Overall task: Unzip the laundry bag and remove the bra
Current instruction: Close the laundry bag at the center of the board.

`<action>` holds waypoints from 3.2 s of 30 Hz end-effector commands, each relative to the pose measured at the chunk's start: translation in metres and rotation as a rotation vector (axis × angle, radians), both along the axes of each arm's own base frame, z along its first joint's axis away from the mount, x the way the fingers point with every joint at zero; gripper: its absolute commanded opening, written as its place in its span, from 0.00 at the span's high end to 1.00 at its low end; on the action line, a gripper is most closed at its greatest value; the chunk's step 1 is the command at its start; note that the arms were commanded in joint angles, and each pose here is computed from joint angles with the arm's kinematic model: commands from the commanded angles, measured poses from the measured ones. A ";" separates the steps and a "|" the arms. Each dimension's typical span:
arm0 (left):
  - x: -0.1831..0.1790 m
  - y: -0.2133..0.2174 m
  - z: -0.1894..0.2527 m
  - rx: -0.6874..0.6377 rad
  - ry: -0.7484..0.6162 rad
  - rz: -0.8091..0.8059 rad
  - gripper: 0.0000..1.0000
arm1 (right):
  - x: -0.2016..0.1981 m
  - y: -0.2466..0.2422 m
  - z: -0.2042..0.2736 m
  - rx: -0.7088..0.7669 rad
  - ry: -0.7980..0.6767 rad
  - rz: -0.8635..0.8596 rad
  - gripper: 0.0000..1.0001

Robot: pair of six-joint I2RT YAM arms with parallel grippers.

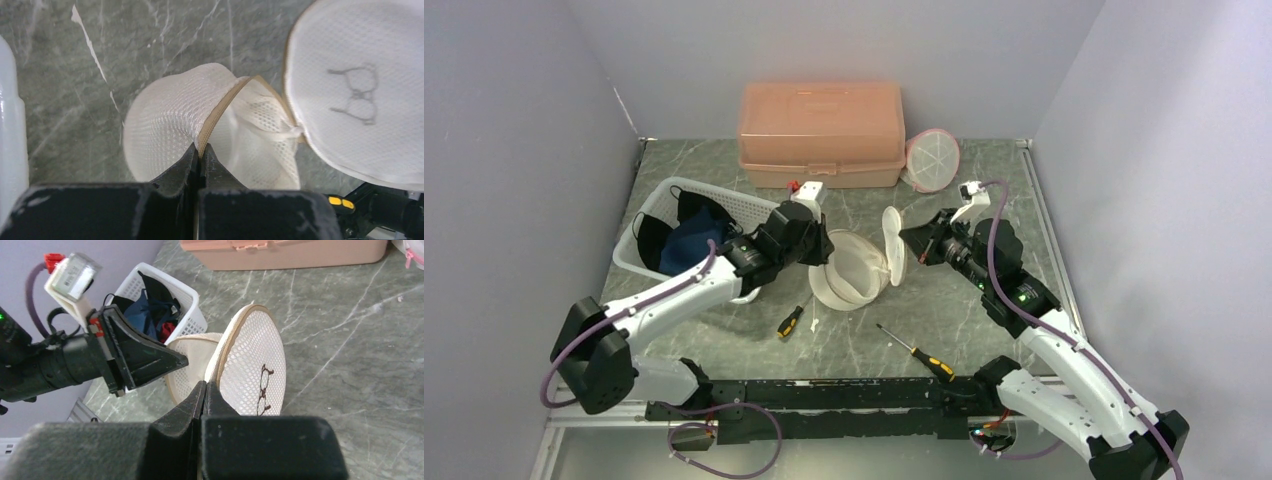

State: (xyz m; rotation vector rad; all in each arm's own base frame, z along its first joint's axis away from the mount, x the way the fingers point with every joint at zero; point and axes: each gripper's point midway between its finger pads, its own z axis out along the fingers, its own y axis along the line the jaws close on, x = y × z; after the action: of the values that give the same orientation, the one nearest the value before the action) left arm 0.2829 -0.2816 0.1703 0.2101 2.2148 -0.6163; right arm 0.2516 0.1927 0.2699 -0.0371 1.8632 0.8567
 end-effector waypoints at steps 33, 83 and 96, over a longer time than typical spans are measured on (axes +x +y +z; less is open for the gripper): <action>-0.043 -0.076 0.082 -0.167 -0.168 -0.187 0.07 | 0.000 0.004 -0.020 0.159 0.127 -0.074 1.00; -0.054 -0.083 0.093 -0.372 -0.195 -0.161 0.97 | -0.018 -0.036 -0.014 0.122 -0.010 -0.173 0.23; -0.046 0.004 0.101 -0.681 -0.087 -0.061 0.97 | -0.033 0.019 -0.065 0.169 -0.019 0.164 0.39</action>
State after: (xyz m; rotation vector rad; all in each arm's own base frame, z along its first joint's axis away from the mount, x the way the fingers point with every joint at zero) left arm 0.2429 -0.2779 0.2550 -0.0138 1.8505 -1.1412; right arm 0.2235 0.1855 0.1828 0.0596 1.9036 0.9570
